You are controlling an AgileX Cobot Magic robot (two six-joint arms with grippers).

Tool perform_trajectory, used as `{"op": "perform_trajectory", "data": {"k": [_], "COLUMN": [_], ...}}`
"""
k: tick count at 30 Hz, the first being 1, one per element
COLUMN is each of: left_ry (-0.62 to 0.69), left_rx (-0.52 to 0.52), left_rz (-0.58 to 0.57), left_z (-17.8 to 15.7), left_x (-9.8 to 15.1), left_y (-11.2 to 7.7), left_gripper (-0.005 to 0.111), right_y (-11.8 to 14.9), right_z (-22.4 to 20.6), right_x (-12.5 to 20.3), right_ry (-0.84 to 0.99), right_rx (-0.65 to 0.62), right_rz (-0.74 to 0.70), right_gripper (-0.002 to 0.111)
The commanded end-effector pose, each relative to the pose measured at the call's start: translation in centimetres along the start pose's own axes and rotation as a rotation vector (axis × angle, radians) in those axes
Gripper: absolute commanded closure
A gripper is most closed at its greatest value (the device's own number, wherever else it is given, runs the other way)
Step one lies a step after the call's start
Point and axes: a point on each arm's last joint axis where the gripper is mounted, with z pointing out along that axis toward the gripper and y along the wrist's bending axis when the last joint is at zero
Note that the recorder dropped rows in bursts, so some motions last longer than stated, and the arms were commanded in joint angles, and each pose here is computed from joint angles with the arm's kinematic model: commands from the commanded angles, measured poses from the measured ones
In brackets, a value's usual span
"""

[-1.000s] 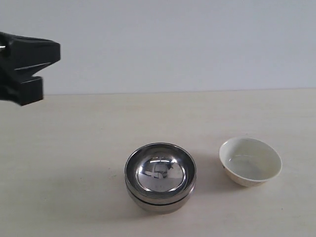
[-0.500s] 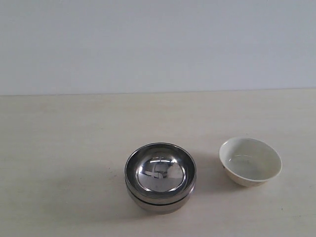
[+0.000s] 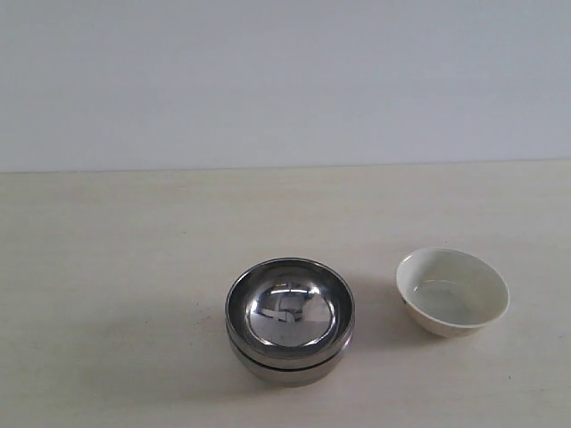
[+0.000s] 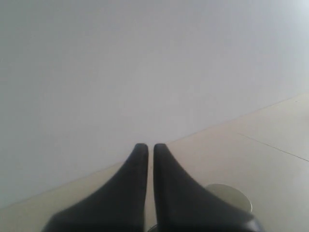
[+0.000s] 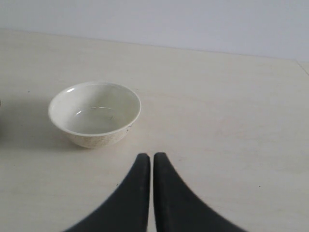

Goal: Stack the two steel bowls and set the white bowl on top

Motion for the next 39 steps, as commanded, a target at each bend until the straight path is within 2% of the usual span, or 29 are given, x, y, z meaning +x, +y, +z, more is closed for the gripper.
{"op": "perform_trajectory", "data": {"k": [1, 4, 6, 9, 13, 22, 34, 39], "left_ry": [0.008, 0.027, 0.021, -0.063, -0.201, -0.296, -0.423, -0.384], "left_rx": [-0.003, -0.047, -0.112, -0.215, -0.275, -0.532, -0.617, -0.664], "left_rz": [0.015, 0.061, 0.014, -0.053, -0.101, -0.210, -0.202, -0.167], "left_z": [-0.1, 0.0, 0.0, 0.0, -0.9, -4.5, -7.2, -7.2], "left_x": [0.6, 1.1, 1.5, 2.1, 3.0, 5.7, 8.7, 10.7], "left_y": [0.0, 0.5, 1.1, 2.2, 2.8, 3.9, 2.8, 3.1], "left_gripper": [0.103, 0.103, 0.103, 0.103, 0.103, 0.103, 0.103, 0.103], "right_y": [-0.1, -0.1, -0.1, -0.1, -0.1, -0.1, -0.1, -0.1], "right_z": [0.0, 0.0, 0.0, 0.0, 0.0, 0.0, 0.0, 0.0], "right_x": [-0.1, -0.1, -0.1, -0.1, -0.1, -0.1, -0.1, -0.1], "right_ry": [-0.015, -0.015, -0.015, -0.015, -0.015, -0.013, -0.015, -0.015], "right_rx": [0.009, 0.009, 0.009, 0.009, 0.009, 0.008, 0.009, 0.009], "right_rz": [-0.011, -0.011, -0.011, -0.011, -0.011, -0.011, -0.011, -0.011], "right_gripper": [0.108, 0.108, 0.108, 0.108, 0.108, 0.108, 0.108, 0.108]}}
